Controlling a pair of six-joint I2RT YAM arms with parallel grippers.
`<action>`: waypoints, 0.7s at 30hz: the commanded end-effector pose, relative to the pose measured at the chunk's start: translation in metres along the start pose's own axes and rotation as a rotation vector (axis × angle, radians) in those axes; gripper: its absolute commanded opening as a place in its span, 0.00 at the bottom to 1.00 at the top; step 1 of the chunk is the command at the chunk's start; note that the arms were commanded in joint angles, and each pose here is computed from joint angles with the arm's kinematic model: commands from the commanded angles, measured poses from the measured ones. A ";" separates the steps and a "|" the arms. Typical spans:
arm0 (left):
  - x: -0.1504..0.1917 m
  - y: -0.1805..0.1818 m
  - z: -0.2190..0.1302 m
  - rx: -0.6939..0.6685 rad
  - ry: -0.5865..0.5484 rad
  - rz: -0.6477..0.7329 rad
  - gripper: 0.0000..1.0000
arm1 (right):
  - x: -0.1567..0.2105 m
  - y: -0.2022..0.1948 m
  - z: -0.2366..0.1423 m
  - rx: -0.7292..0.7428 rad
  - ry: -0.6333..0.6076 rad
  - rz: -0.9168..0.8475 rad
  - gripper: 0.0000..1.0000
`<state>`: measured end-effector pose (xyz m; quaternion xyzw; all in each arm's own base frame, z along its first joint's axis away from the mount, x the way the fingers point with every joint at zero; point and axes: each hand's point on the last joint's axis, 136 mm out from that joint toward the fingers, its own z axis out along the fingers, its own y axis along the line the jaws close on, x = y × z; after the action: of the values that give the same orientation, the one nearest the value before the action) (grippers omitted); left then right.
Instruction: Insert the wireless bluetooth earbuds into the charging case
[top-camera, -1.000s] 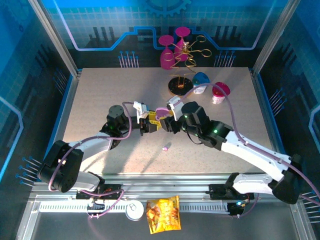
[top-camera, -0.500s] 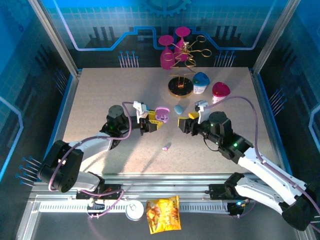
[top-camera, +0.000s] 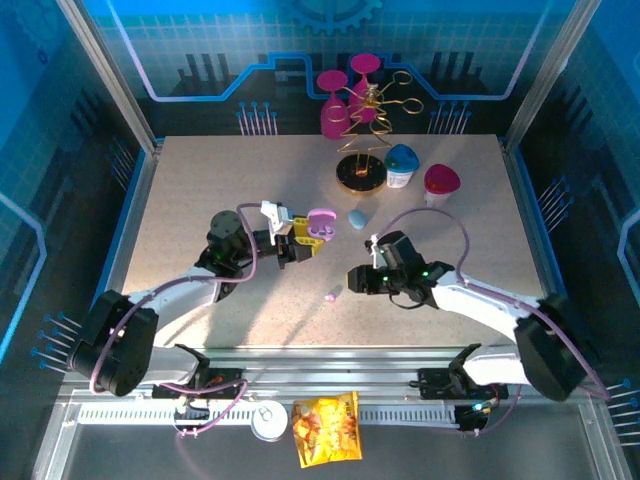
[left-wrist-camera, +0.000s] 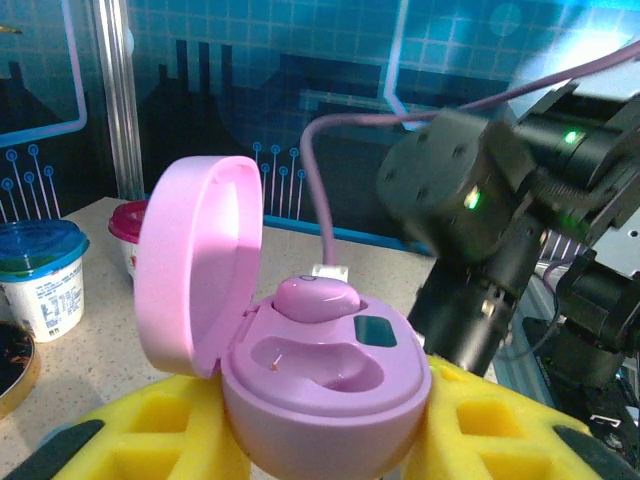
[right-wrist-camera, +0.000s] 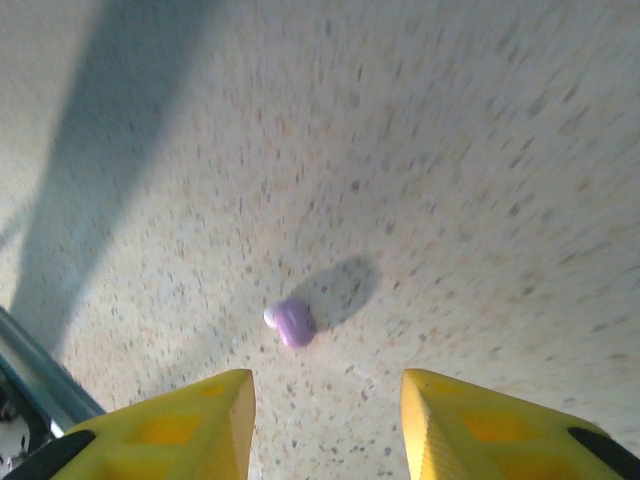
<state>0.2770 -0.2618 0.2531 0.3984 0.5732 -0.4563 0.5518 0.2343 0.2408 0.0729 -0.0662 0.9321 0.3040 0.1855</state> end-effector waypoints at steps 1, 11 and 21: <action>-0.010 -0.002 -0.005 -0.017 -0.026 0.052 0.29 | 0.007 0.035 0.012 -0.112 0.078 -0.001 0.42; -0.024 -0.008 -0.011 -0.032 -0.048 0.093 0.29 | 0.038 0.060 0.047 -0.159 0.205 0.003 0.43; -0.021 -0.007 -0.012 -0.041 -0.033 0.093 0.29 | 0.034 0.045 0.059 -0.061 0.193 -0.005 0.44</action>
<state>0.2688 -0.2557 0.2715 0.4034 0.5586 -0.4393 0.5764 0.2030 0.3094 0.0374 -0.1014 0.9319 0.3393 0.0787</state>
